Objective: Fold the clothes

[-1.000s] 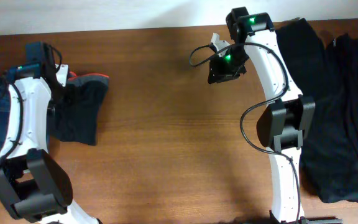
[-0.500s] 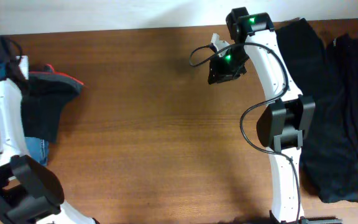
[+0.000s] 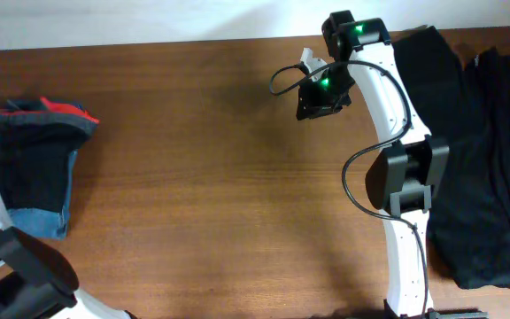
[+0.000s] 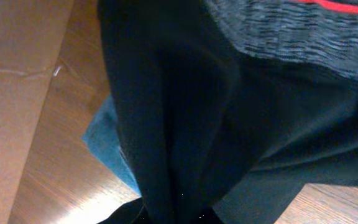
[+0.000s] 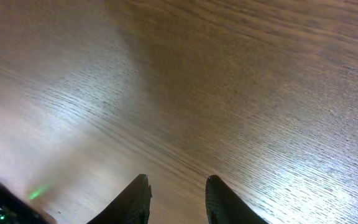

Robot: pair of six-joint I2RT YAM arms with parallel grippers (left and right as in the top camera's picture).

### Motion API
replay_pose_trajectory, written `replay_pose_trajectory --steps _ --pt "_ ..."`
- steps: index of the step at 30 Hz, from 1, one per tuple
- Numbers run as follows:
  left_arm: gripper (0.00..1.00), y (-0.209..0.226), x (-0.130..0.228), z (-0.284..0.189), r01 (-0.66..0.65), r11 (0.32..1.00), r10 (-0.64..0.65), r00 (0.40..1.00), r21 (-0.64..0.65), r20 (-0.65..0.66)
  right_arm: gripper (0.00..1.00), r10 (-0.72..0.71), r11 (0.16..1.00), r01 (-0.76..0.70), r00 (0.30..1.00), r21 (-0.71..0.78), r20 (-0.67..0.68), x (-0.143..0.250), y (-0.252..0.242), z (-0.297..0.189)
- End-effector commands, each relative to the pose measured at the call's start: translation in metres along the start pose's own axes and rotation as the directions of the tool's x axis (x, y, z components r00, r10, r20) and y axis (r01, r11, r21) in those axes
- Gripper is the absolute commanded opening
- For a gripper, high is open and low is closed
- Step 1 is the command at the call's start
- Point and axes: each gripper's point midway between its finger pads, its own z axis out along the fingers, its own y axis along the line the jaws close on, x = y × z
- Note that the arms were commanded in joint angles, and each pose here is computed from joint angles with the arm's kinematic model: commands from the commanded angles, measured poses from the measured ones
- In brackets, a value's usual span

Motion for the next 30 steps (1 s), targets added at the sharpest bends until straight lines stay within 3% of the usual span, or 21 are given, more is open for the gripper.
replay_pose_trajectory --steps 1,10,11,12,13,14,15,16,20,27,29,30 --pt "0.00 0.013 -0.008 -0.016 0.023 1.000 -0.023 0.998 -0.010 0.054 0.34 -0.027 1.000 0.027 0.999 0.004 0.025 -0.002 0.007 -0.011" --pt "0.02 0.017 -0.010 -0.016 0.030 0.999 -0.029 0.998 -0.015 0.061 0.34 -0.024 1.000 0.024 1.000 0.004 0.020 -0.001 0.007 -0.011" --pt "0.11 0.017 -0.010 -0.016 0.031 0.999 -0.030 0.998 -0.015 0.061 0.34 -0.024 1.000 0.024 1.000 0.004 0.020 -0.001 0.007 -0.011" --pt "0.42 0.017 -0.010 -0.016 0.030 0.999 -0.029 0.998 -0.015 0.061 0.34 -0.024 1.000 0.024 1.000 0.004 0.019 0.000 0.007 -0.011" --pt "0.56 0.017 -0.010 -0.016 0.031 0.999 -0.030 0.998 -0.018 0.061 0.34 -0.024 1.000 0.024 1.000 0.003 0.019 0.000 0.007 -0.011" --pt "0.84 0.018 -0.009 -0.016 0.032 0.999 -0.030 0.998 -0.024 0.059 0.34 -0.023 1.000 0.023 1.000 0.004 0.017 0.000 0.007 -0.011" --pt "0.95 0.019 -0.009 -0.016 0.038 0.999 -0.036 0.998 -0.028 0.058 0.34 -0.023 1.000 0.023 1.000 0.003 0.016 0.000 0.007 -0.011" --pt "0.99 0.021 -0.009 -0.016 0.055 0.998 -0.053 0.997 -0.041 0.056 0.34 -0.022 1.000 0.022 1.000 0.003 0.015 0.001 0.007 -0.011" --pt "0.99 0.039 -0.003 -0.015 0.136 0.985 -0.132 0.990 -0.106 0.046 0.34 -0.022 1.000 0.022 1.000 0.003 0.014 0.001 0.007 -0.011" --pt "0.99 0.036 -0.002 -0.014 0.144 0.987 -0.141 0.989 -0.070 0.045 0.34 -0.022 1.000 0.022 1.000 0.003 0.014 0.001 0.007 -0.011" --pt "0.92 0.016 -0.001 -0.014 0.134 0.990 -0.135 0.990 0.044 0.032 0.34 -0.022 1.000 0.022 1.000 0.003 0.014 0.001 0.007 -0.011" --pt "0.80 0.010 0.000 -0.014 0.132 0.988 -0.134 0.991 0.076 0.028 0.34 -0.022 1.000 0.022 1.000 0.003 0.014 0.001 0.007 -0.011"
